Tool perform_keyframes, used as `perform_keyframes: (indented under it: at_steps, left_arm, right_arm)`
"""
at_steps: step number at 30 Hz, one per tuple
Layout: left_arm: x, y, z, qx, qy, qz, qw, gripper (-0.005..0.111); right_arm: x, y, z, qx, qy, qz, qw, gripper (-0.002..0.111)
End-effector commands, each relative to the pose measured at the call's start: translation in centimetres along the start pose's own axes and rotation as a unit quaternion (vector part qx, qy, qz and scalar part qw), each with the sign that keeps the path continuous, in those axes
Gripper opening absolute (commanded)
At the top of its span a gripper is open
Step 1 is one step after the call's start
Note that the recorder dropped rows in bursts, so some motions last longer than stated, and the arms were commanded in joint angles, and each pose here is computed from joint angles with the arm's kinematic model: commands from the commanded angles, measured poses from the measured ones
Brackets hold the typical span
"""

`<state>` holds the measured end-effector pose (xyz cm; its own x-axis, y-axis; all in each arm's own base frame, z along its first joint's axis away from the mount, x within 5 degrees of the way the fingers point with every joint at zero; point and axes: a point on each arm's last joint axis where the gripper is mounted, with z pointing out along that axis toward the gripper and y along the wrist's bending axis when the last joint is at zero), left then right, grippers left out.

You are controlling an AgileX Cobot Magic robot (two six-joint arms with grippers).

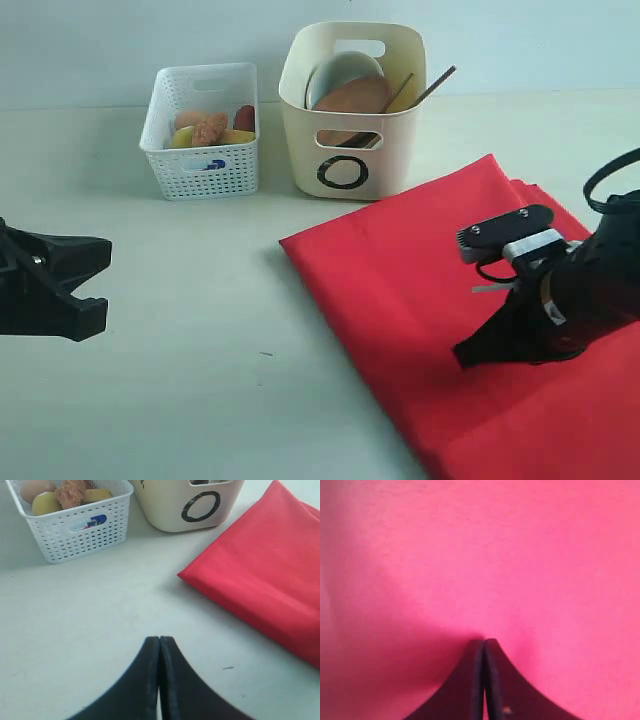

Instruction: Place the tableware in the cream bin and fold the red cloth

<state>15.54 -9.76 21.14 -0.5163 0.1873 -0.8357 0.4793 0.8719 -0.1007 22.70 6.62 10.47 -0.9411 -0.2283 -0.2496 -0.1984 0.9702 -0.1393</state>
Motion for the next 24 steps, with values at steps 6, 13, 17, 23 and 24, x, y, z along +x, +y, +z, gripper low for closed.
perform_keyframes:
  at_steps: [6, 13, 17, 23, 24]
  left_arm:
    - [-0.1, -0.1, -0.2, 0.004, -0.009, -0.005, 1.0, 0.0]
    - [-0.1, -0.1, -0.2, 0.004, -0.009, -0.005, 1.0, 0.0]
    - [-0.1, -0.1, -0.2, 0.004, -0.009, -0.005, 1.0, 0.0]
    - [0.0, -0.1, -0.2, 0.004, -0.007, -0.008, 1.0, 0.0]
    - [0.0, -0.1, -0.2, 0.003, -0.005, -0.008, 1.0, 0.0]
  right_arm:
    - [-0.5, -4.2, -1.6, 0.064, -0.051, 0.094, 0.992, 0.0]
    - [-6.5, -2.5, -7.1, -0.09, -0.279, 0.099, 0.951, 0.0]
    - [-6.8, -1.9, -4.6, -0.101, -0.253, 0.076, 0.959, 0.0]
    - [-6.0, -1.9, 0.7, -0.052, -0.138, 0.053, 0.988, 0.0]
    - [-5.9, -2.1, 1.3, -0.038, -0.118, 0.053, 0.991, 0.0]
